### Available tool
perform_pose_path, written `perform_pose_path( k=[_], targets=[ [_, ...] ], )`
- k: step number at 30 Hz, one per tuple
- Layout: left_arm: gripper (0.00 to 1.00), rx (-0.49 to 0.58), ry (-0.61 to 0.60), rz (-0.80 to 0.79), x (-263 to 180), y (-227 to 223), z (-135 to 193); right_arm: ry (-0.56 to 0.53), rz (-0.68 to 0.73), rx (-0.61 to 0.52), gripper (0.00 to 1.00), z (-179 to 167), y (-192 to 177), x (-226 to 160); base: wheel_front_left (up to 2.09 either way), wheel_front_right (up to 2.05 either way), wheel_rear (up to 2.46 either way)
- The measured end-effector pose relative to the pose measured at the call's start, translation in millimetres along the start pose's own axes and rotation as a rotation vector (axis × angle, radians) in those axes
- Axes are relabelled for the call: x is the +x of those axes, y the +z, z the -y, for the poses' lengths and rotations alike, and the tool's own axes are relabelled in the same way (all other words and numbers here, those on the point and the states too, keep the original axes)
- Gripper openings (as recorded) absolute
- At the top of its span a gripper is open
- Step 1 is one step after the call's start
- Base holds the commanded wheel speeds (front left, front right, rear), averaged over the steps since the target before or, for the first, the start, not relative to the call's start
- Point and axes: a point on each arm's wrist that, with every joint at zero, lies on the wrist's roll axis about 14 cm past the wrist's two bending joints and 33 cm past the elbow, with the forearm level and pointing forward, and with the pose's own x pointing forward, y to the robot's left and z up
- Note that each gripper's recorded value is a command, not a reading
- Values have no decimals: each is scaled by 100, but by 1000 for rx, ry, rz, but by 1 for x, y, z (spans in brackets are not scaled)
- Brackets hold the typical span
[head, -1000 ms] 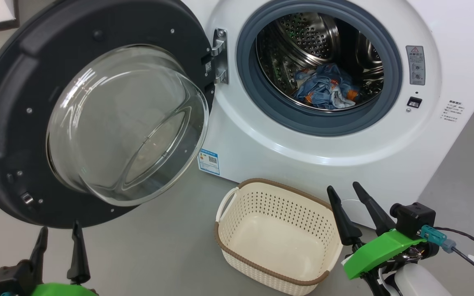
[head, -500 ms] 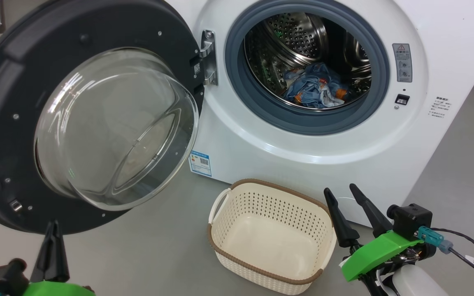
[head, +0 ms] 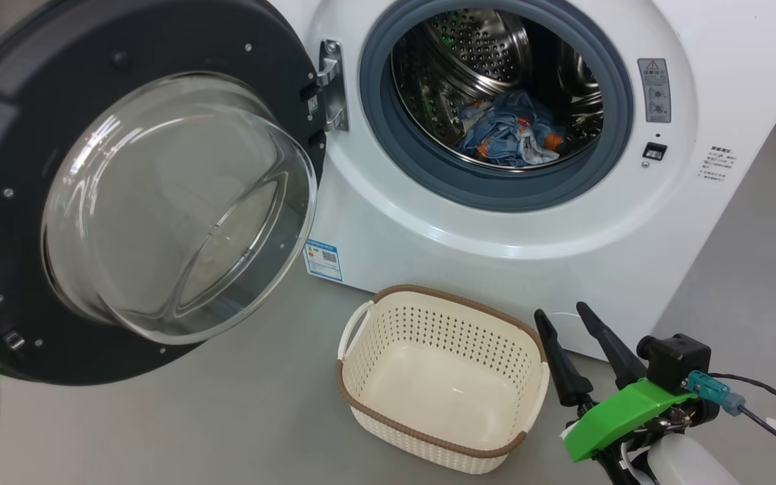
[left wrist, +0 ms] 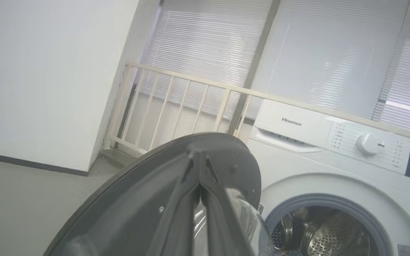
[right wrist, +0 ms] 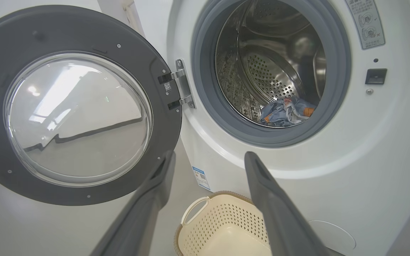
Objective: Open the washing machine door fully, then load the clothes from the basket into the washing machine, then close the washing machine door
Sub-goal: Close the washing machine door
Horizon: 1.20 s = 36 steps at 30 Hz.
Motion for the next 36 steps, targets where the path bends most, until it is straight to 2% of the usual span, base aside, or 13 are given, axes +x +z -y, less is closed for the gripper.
perform_pose_path(
  k=[2, 5, 9, 13, 18, 22, 28, 36],
  targets=[
    [0, -111, 9, 38, 14, 17, -2, -5, -5, 1, 100, 2, -2, -1, 0, 0, 0],
    [0, -126, 7, 77, 33, 41, -10, -14, -13, 1, 100, 6, -5, -3, 0, 0, 0],
    [0, -284, 82, 114, 56, 58, -39, -29, -22, -2, 100, 14, -7, -6, 0, 0, 0],
    [0, -459, 165, 110, 72, 55, -65, -44, -32, -12, 100, 23, -10, -10, 0, 0, 0],
    [0, -583, 317, 66, 75, 29, -107, -60, -42, -17, 100, 32, -12, -13, 0, 0, 0],
    [0, -647, 420, 37, 72, 7, -131, -71, -32, -30, 100, 39, -5, -10, 0, 0, 0],
    [0, -695, 517, -35, 70, -25, -147, -105, -54, -44, 100, 56, -9, -17, 0, 0, 0],
    [0, -726, 511, -185, 78, -68, -132, -147, -66, -49, 100, 73, -13, -23, 0, 0, 0]
  ],
)
